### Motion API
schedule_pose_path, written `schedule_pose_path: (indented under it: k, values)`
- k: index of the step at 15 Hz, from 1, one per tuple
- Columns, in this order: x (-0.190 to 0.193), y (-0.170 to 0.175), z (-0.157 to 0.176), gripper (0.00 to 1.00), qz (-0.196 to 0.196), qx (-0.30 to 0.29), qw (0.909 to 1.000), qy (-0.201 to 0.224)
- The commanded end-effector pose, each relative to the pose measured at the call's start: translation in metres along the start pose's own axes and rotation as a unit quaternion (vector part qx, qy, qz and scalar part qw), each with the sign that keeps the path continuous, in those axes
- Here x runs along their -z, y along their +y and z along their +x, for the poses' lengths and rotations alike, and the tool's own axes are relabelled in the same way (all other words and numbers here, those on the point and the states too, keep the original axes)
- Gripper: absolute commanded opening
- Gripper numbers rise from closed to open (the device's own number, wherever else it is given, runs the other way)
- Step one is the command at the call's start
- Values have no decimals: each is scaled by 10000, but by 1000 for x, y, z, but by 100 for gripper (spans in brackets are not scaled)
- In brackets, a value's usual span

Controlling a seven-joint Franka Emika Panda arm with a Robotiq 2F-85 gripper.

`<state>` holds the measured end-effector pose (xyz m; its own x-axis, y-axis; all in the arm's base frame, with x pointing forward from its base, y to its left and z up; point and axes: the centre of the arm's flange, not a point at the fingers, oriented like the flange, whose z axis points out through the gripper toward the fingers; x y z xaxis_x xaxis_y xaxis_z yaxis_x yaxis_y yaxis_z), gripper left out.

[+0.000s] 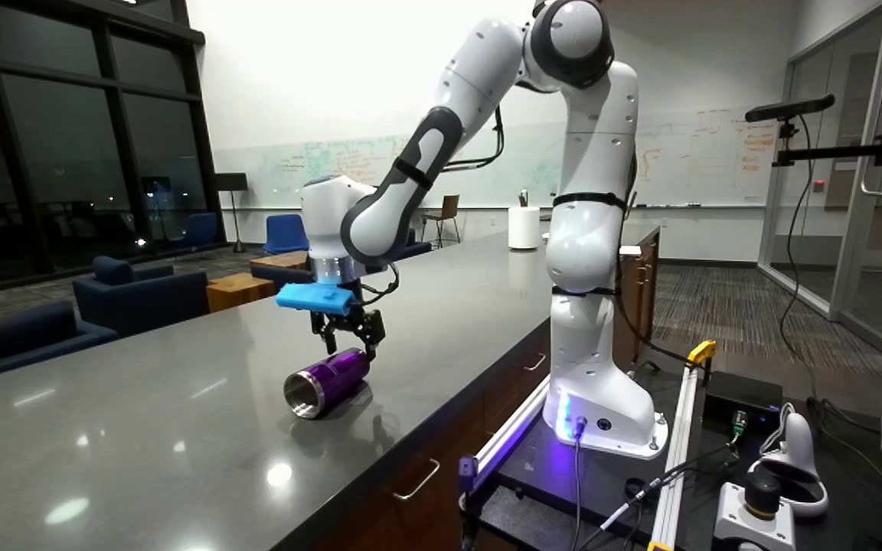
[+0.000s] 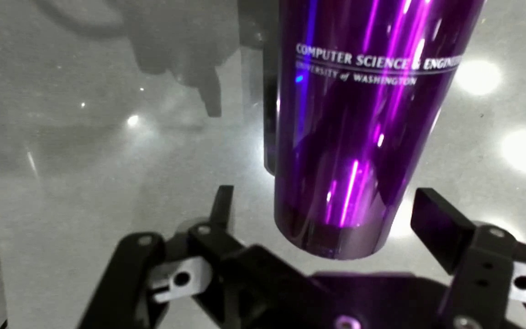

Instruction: Drop the purple flask and then lift it up to make it sit upright

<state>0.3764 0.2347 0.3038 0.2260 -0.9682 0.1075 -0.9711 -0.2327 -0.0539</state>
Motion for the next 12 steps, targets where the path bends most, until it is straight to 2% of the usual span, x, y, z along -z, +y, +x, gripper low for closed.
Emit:
schedule_pose_path:
  k: [1,5,6,8,10,12]
  values:
    - [-20,-14,3,100,-178,-61,9998,-1]
    - [-35,-16,5,100,-370,-156,9991,-97]
    - [-38,-16,6,75,-407,-162,9990,-112]
    - [-42,-17,8,69,-434,-197,9987,-154]
    - [-43,-18,10,54,-460,-230,9985,-179]
    - [-42,-20,11,53,-445,-263,9984,-238]
